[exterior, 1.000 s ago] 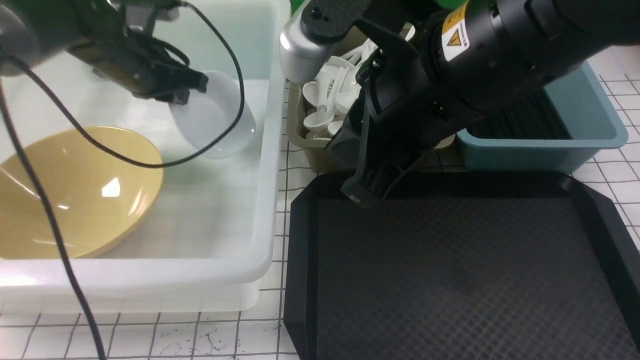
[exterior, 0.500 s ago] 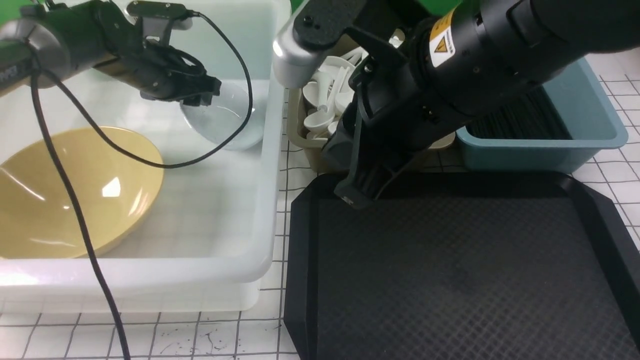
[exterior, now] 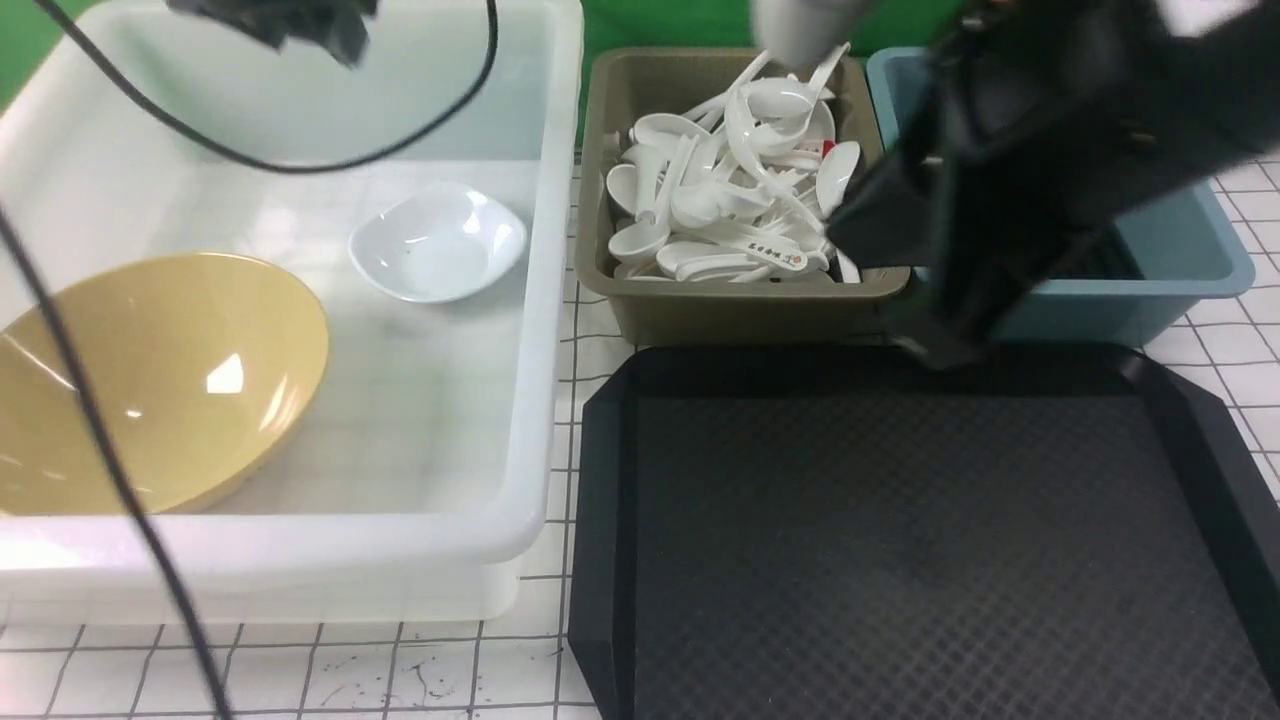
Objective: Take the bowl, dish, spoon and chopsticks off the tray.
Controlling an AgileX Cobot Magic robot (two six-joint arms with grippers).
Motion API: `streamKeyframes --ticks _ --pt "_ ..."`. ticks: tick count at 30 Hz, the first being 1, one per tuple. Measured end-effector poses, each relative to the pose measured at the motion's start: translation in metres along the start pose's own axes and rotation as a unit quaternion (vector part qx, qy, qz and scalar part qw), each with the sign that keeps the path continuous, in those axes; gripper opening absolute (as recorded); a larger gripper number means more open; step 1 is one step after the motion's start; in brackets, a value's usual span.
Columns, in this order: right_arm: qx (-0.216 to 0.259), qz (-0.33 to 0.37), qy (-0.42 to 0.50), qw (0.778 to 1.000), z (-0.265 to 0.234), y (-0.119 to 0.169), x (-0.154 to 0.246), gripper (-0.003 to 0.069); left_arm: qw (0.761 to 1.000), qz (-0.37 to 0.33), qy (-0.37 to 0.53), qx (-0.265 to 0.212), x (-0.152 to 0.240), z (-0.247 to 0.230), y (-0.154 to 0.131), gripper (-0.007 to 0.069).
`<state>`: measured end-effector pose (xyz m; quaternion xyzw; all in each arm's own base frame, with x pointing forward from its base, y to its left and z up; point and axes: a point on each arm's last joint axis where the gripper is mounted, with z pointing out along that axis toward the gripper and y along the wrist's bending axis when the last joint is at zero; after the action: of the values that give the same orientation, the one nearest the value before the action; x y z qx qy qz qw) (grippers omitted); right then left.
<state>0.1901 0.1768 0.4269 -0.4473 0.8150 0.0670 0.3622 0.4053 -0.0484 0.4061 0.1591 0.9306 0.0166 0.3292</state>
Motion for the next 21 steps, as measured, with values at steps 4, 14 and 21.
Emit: streamKeyframes --ticks 4,14,21 --pt "0.008 0.011 -0.037 0.999 -0.013 0.006 0.023 0.0078 1.0 0.004 -0.013 0.001 0.008 -0.045 -0.011 0.0064" --pt "0.031 0.061 -0.228 0.971 -0.049 0.027 0.102 0.0078 0.999 -0.007 -0.013 0.036 0.095 -0.125 -0.044 -0.0006" --pt "0.039 0.078 -0.304 0.949 -0.063 0.038 0.146 0.0078 0.995 -0.023 -0.082 0.049 0.19 -0.152 -0.062 -0.0006"
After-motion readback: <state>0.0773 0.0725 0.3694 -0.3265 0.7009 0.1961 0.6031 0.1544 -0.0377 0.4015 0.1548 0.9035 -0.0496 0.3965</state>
